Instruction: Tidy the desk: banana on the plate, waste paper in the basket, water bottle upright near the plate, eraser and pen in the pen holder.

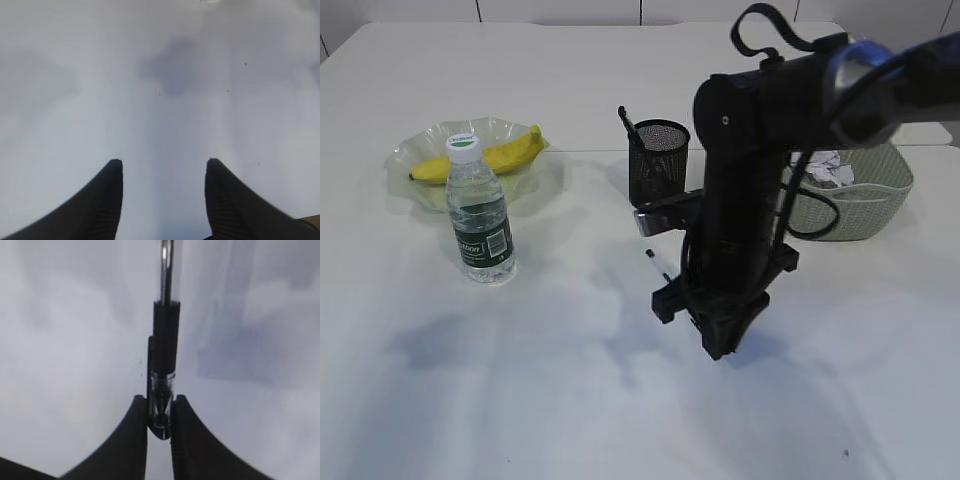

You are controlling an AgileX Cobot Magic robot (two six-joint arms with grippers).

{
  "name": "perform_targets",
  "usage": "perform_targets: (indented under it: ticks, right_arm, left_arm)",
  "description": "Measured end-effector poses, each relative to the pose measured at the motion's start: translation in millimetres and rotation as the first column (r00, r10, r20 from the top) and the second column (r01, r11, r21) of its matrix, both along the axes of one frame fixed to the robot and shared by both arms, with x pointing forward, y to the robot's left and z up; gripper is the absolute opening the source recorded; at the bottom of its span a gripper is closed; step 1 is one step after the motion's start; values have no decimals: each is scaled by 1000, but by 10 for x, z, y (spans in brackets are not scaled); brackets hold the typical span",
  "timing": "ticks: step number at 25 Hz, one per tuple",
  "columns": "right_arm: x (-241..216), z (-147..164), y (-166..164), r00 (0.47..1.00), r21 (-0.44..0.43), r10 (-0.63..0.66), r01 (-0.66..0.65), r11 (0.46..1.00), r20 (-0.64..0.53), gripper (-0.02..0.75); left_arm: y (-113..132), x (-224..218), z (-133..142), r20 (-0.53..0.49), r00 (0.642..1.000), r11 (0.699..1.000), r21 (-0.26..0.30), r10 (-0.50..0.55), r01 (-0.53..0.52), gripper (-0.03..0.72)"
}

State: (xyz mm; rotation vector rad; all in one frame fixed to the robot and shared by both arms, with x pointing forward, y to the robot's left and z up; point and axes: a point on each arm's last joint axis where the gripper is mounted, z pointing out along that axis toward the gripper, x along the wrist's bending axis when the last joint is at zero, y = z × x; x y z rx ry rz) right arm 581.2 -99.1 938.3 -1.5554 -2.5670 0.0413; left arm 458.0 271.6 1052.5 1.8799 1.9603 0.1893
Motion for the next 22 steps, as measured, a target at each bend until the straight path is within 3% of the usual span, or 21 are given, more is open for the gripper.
perform_targets:
  ticks: [9, 17, 22]
  right_arm:
    - [-701, 501, -392, 996, 36, 42, -45, 998, 78, 71]
    - [-967, 1068, -573, 960, 70, 117, -139, 988, 254, 71]
    - [-1053, 1204, -628, 946, 65, 157, -182, 981, 282, 71]
  left_arm:
    - [0, 0, 0, 0, 1000, 1000, 0, 0, 0, 370]
    - [-1, -13, -5, -15, 1000, 1000, 0, -3, 3, 342]
    - [-1, -13, -5, -15, 1000, 1000, 0, -3, 3, 324]
